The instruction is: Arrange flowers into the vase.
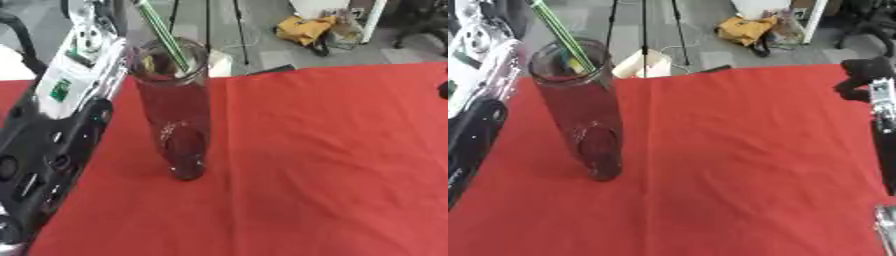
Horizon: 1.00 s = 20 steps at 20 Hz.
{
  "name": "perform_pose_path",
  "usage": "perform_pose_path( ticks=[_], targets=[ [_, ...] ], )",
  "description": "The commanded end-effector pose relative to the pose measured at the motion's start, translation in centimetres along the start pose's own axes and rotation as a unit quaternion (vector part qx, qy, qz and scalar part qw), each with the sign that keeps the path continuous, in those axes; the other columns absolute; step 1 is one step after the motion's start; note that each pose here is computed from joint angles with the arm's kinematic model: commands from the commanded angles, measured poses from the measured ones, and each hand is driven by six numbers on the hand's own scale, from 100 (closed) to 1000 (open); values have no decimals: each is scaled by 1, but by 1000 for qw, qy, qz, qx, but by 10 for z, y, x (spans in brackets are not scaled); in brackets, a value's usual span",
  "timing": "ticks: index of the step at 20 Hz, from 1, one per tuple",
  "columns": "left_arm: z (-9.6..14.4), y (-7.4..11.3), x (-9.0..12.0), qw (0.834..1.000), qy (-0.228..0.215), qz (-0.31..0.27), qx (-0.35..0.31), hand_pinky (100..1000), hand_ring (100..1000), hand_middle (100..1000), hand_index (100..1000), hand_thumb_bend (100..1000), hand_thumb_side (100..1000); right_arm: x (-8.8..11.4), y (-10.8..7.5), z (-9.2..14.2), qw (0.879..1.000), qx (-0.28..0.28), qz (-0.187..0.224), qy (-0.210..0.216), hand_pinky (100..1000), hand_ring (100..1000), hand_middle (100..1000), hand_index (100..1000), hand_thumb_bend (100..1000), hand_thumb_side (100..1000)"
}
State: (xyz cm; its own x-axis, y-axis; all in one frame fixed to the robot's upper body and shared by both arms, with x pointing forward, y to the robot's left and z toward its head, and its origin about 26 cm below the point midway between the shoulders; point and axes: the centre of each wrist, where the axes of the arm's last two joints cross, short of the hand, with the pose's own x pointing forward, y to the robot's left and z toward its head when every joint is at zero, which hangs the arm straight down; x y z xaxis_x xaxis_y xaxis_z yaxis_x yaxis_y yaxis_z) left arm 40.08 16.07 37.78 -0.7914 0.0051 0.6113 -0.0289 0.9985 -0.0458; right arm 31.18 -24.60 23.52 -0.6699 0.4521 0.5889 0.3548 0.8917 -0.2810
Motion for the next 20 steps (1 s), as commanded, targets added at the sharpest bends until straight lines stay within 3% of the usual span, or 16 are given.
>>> perform_pose_path(
  ticks=[1,7,14,17,20],
  targets=[
    [-7,10,10,999,-25,-44,11,100,100,100,162,100,1000,6,-5,-3,1000,-8,-1,-12,680,804,503,731,100,1000],
    [-7,17,7,988,-55,-143,16,100,100,100,168,100,1000,5,-5,-2,1000,-11,0,-10,679,804,502,730,100,1000],
    [-6,23,2,982,-42,-184,1,100,103,115,298,100,1000,4,-6,-2,1000,-14,0,-8,679,805,502,730,100,1000],
    [-6,25,1,982,-32,-187,-3,129,169,161,330,100,1000,4,-6,-2,1000,-14,-1,-8,679,805,502,730,100,1000],
    [-5,26,0,981,-25,-190,-8,273,295,275,346,100,1000,4,-6,-2,1000,-14,-1,-8,679,805,502,730,100,1000]
  ],
)
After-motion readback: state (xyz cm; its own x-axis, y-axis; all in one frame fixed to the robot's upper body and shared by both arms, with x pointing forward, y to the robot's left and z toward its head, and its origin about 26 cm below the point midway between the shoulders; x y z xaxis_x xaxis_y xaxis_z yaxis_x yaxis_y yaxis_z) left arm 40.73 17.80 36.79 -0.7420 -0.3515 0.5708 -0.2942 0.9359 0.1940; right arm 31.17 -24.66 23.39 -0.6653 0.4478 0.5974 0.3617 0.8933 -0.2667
